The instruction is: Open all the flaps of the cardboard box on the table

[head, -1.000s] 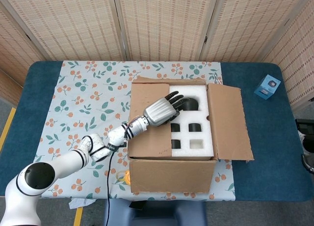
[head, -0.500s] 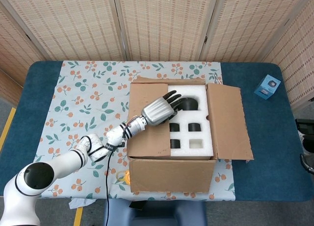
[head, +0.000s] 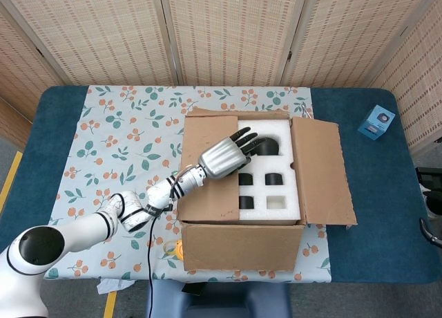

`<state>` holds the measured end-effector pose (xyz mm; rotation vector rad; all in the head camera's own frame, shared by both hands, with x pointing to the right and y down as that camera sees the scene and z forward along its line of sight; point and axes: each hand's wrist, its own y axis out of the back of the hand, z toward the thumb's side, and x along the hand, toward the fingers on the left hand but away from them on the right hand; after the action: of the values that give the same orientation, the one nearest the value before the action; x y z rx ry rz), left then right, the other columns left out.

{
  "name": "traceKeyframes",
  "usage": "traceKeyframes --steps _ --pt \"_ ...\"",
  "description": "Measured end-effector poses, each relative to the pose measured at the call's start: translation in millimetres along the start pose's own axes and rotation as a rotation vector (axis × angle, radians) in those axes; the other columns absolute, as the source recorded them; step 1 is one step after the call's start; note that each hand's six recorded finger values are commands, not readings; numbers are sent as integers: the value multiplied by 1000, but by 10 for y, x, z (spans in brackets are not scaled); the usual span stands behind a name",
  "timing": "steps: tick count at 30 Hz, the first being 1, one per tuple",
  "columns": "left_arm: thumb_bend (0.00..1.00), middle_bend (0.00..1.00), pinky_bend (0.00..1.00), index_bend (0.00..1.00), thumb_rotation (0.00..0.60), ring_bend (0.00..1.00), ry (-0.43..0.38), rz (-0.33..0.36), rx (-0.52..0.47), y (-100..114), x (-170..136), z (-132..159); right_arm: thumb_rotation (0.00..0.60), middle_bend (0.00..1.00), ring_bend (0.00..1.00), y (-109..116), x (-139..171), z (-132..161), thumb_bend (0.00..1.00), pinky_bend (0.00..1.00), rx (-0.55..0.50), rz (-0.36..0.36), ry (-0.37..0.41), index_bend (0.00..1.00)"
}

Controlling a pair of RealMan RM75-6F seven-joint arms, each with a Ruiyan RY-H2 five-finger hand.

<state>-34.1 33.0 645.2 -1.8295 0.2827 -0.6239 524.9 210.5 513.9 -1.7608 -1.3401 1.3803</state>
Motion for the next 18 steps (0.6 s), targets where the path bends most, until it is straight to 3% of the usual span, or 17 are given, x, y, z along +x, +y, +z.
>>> traceKeyframes --steps 18 --pt "1000 62 0 677 600 0 68 14 80 248 -174 -145 363 0 0 -45 18 41 489 0 4 16 12 238"
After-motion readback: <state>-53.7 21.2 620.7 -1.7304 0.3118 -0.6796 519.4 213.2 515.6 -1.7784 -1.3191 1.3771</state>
